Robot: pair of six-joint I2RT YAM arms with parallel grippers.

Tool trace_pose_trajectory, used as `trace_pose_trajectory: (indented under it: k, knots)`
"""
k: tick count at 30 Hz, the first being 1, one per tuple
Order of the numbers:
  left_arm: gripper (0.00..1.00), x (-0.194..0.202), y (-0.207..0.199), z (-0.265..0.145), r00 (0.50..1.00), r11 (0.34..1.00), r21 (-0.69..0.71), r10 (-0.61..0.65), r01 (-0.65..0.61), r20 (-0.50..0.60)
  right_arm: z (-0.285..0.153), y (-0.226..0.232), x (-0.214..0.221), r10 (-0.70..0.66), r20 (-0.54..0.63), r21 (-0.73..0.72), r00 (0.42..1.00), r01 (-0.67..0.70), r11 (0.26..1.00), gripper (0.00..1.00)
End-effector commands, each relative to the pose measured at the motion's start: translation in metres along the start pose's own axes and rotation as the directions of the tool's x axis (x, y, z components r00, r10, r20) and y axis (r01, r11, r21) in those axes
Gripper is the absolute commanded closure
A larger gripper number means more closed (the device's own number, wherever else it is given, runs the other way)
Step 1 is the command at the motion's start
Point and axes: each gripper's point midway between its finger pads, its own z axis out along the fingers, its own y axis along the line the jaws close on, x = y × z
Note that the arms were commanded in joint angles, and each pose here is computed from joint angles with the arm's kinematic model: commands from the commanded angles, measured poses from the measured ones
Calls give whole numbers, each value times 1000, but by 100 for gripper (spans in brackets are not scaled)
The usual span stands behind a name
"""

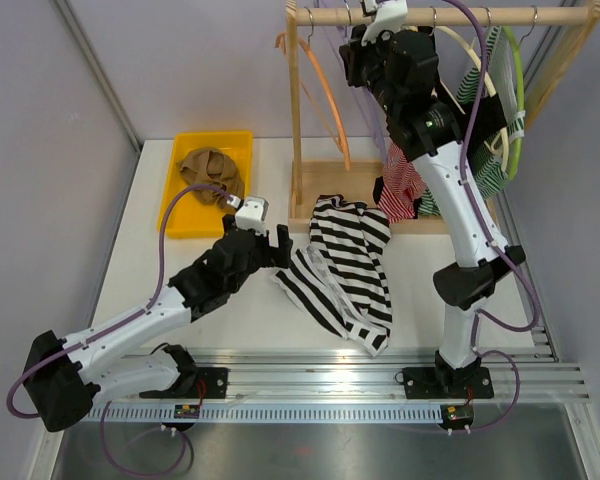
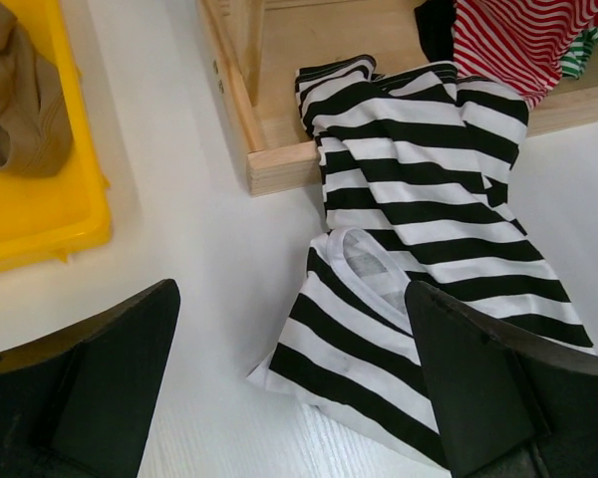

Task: Remove the tank top from the hanger
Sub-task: Hang the hanger back to the clothesline with the right arm

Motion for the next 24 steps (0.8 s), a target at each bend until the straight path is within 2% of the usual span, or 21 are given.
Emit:
trace_pose_trajectory:
  k: [1, 12, 24]
  knots:
    - [1, -7, 6, -4, 999, 999, -14, -29, 30, 39, 7, -3, -26, 17, 77, -24, 997, -15, 1000, 100]
    - [1, 2, 18, -6, 998, 998, -33, -46, 48, 34, 31, 9, 4, 79, 37, -81, 996, -76, 994, 100]
    - [1, 7, 20, -6, 998, 998, -29, -52, 52, 26, 22, 15, 23, 124, -8, -96, 992, -124, 988, 100]
